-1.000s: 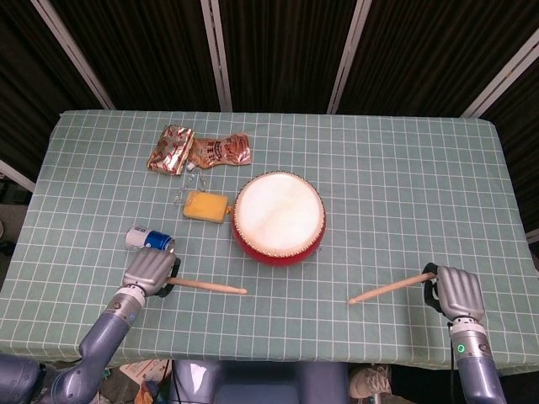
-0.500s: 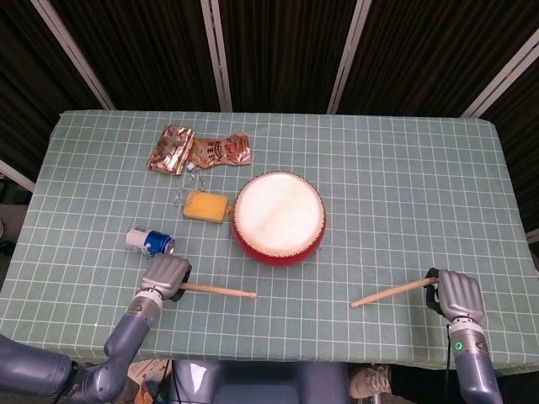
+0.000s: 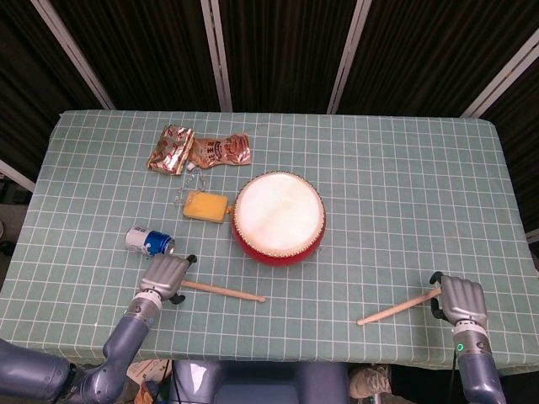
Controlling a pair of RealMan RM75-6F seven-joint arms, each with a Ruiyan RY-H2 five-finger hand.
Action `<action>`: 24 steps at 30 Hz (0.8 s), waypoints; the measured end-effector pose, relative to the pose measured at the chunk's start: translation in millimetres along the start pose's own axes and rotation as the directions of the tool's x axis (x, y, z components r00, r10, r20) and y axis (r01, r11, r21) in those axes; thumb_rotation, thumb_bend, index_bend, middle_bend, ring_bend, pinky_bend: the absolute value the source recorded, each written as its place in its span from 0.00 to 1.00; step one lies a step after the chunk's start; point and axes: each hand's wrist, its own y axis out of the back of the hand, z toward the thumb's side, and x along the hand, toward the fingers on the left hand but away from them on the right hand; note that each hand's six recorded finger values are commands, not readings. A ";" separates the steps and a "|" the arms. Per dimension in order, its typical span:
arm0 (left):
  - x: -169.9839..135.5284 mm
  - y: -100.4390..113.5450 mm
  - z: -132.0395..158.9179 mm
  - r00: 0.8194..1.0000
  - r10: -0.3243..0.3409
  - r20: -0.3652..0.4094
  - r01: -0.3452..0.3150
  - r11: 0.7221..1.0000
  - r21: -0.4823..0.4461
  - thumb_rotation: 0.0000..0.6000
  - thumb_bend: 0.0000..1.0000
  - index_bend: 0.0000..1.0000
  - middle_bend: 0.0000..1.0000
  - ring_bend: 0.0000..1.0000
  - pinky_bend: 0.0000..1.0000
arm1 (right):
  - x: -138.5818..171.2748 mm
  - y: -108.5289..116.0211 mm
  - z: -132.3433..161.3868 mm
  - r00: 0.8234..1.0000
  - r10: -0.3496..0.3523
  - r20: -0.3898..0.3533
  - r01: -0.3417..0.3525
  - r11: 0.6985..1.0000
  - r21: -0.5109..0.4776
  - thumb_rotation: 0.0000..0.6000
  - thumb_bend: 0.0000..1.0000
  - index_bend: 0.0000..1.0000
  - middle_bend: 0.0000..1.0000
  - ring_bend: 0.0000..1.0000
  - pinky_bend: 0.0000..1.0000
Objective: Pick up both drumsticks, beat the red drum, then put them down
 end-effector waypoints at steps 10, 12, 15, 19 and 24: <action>-11.9 14.0 -11.3 0.999 0.050 0.011 -0.049 0.998 -0.050 1.00 0.15 0.13 0.69 0.77 0.81 | 1.8 4.0 3.2 1.000 -0.011 -0.006 0.011 1.000 0.014 1.00 0.45 0.16 0.97 0.99 0.89; -15.8 19.0 -15.1 0.997 0.079 0.015 -0.078 0.995 -0.063 1.00 0.15 0.13 0.60 0.70 0.74 | 2.1 7.3 4.5 1.000 -0.028 -0.015 0.028 1.000 0.009 1.00 0.45 0.15 0.94 0.97 0.86; -22.9 27.1 -22.9 0.991 0.136 0.015 -0.135 0.987 -0.086 1.00 0.15 0.12 0.47 0.57 0.61 | 3.3 14.4 7.5 0.997 -0.070 -0.037 0.070 0.998 -0.010 1.00 0.45 0.12 0.84 0.88 0.78; -36.7 34.3 -39.4 0.976 0.218 0.005 -0.215 0.966 -0.140 1.00 0.14 0.09 0.27 0.35 0.43 | 6.0 23.2 9.3 0.989 -0.129 -0.066 0.128 0.992 -0.022 1.00 0.45 0.06 0.62 0.68 0.60; -61.2 37.6 -68.0 0.949 0.315 -0.005 -0.309 0.927 -0.211 1.00 0.13 0.03 0.09 0.15 0.30 | 13.1 39.7 10.7 0.966 -0.233 -0.115 0.229 0.972 -0.046 1.00 0.37 0.00 0.27 0.28 0.31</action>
